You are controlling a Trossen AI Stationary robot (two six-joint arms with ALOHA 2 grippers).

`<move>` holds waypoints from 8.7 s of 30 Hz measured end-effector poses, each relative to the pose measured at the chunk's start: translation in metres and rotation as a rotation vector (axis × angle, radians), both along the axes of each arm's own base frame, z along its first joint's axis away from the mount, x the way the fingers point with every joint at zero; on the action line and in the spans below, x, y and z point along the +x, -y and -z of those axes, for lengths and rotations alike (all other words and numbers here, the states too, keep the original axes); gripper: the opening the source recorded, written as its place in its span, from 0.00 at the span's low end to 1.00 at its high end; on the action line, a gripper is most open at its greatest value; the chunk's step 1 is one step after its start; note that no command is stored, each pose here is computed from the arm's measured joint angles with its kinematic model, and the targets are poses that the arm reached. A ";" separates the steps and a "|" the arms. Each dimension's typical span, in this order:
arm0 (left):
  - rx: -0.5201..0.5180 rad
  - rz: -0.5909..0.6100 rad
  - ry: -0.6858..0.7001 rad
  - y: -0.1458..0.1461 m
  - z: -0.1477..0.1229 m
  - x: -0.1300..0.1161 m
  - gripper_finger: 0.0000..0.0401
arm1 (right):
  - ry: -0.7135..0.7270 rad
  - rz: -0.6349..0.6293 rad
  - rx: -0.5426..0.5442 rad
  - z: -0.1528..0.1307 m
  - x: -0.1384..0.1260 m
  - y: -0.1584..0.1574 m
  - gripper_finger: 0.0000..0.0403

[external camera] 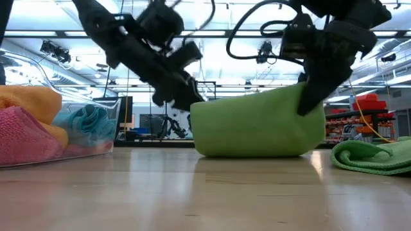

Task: Fold microfiber towels
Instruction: Fold the left green microfiber cloth

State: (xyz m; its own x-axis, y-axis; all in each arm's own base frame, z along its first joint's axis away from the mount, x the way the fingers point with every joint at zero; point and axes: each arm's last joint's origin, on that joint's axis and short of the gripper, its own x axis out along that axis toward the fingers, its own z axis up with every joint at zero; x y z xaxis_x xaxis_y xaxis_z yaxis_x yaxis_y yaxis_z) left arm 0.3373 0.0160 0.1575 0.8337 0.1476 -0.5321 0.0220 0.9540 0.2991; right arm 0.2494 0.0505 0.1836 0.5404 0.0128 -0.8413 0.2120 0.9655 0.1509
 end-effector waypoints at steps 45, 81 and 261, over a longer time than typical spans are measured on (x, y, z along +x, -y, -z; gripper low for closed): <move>-0.143 0.106 -0.109 -0.064 0.074 0.042 0.03 | -0.059 -0.045 0.011 0.003 -0.002 0.009 0.10; -0.148 0.140 -0.142 -0.061 0.079 0.040 0.05 | -0.081 0.443 0.046 0.023 -0.012 0.058 0.10; -0.130 0.149 -0.143 -0.062 0.079 0.040 0.06 | 0.690 -0.110 -0.292 0.075 0.052 0.072 0.22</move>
